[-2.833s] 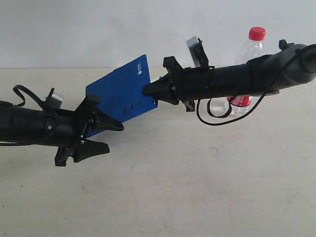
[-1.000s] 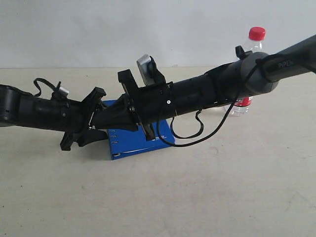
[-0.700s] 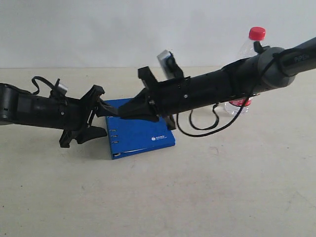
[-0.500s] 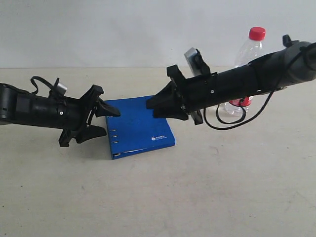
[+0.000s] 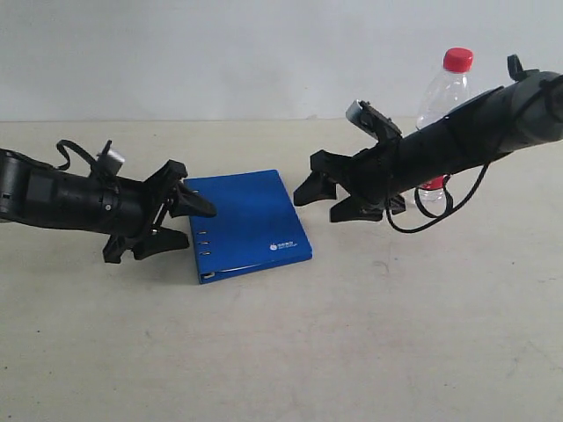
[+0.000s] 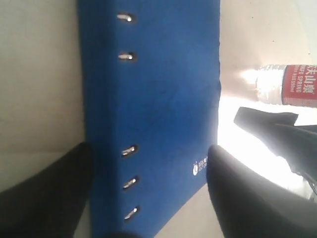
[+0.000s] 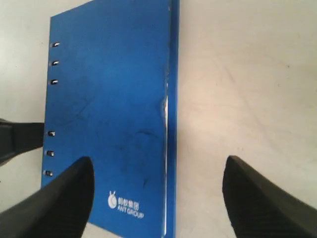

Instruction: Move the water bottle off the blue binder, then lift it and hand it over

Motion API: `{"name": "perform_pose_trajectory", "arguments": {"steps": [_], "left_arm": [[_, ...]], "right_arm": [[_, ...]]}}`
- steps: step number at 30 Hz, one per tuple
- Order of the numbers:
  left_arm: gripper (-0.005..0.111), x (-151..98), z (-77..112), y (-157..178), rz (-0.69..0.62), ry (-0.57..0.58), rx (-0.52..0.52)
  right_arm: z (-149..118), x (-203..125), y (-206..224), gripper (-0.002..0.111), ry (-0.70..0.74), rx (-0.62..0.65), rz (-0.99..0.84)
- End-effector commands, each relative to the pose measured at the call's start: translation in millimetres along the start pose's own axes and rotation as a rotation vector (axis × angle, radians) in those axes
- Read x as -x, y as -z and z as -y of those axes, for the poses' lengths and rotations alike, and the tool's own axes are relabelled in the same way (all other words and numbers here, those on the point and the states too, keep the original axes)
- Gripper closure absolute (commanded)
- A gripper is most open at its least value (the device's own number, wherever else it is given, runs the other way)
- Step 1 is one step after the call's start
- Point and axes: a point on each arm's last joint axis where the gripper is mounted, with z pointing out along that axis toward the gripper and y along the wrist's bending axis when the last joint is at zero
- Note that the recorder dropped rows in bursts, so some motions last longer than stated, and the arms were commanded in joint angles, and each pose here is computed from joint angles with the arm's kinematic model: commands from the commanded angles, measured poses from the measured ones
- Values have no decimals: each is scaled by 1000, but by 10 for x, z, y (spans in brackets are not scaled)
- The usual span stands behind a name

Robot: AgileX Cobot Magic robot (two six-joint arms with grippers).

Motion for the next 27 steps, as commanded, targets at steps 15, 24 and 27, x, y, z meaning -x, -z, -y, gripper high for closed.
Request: {"name": "perform_pose_trajectory", "arguments": {"steps": [15, 24, 27], "left_arm": [[45, -18, 37, -10, -31, -45, -42], [45, -75, 15, 7, -103, -128, -36], [45, -78, 24, 8, -106, -125, -47]], "right_arm": [[-124, -19, -166, 50, 53, 358, -280], [-191, -4, -121, 79, 117, 358, -275], [-180, -47, -165, 101, 131, 346, -303]]}}
